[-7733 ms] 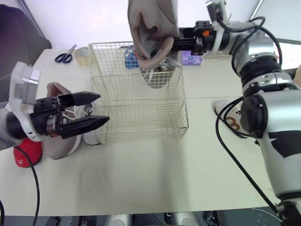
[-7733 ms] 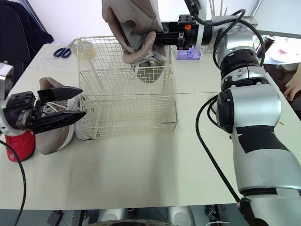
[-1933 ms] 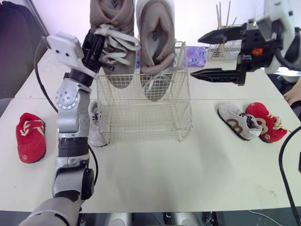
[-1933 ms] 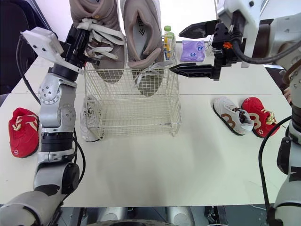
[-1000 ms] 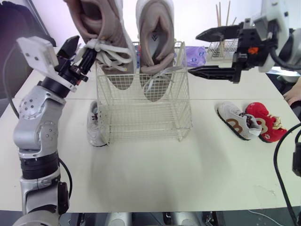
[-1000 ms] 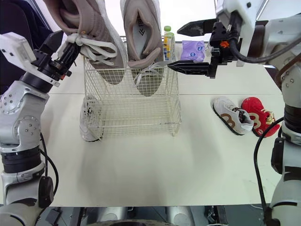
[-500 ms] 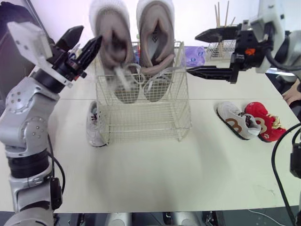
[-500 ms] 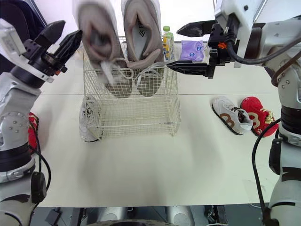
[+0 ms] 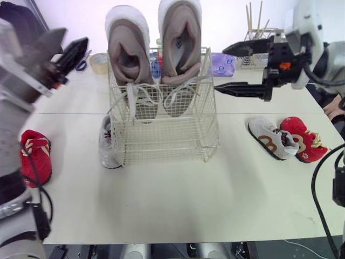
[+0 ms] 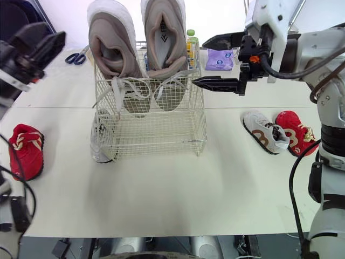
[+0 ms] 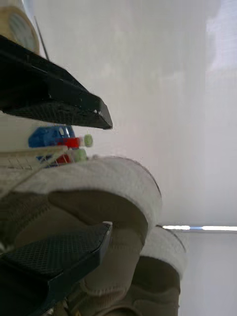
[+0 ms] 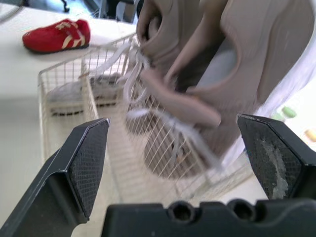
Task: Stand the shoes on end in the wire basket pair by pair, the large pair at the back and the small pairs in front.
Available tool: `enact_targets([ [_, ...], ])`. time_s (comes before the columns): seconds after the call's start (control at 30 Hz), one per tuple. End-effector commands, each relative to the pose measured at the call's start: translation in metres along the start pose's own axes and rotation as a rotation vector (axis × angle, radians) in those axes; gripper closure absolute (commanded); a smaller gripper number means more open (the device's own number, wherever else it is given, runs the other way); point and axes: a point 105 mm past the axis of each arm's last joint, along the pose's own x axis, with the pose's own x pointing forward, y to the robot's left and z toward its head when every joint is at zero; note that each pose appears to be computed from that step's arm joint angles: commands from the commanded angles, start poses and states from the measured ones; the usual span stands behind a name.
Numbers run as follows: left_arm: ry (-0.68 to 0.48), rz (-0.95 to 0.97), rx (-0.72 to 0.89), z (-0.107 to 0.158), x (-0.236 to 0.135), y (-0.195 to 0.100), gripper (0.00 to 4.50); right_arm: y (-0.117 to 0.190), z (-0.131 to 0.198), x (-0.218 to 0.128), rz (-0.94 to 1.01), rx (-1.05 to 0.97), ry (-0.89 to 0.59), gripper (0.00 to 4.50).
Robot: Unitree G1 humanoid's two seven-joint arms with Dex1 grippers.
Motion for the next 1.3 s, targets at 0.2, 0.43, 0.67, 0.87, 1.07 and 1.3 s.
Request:
enact_targets([
  [0.2,0.495,-0.040,-0.092,-0.028,-0.068,-0.008,0.07,-0.016,0.006,-0.034,-0.069,0.204,-0.136,0.00],
  [0.43,0.301,-0.512,-0.252,-0.024,-0.049,-0.113,0.07,-0.032,-0.037,-0.049,-0.299,0.479,-0.219,0.00],
  [0.67,0.269,-0.837,-0.298,-0.051,-0.026,-0.193,0.07,0.002,-0.118,-0.127,-0.690,0.343,0.138,0.00],
  [0.87,0.260,-0.933,-0.312,-0.058,-0.023,-0.200,0.07,0.059,-0.162,-0.173,-0.866,0.464,0.258,0.00],
  [1.07,0.272,-0.943,-0.301,-0.061,-0.023,-0.198,0.07,0.089,-0.194,-0.186,-0.929,0.566,0.283,0.00],
  [1.3,0.295,-0.908,-0.314,-0.064,-0.025,-0.190,0.07,0.099,-0.217,-0.169,-0.904,0.638,0.258,0.00],
])
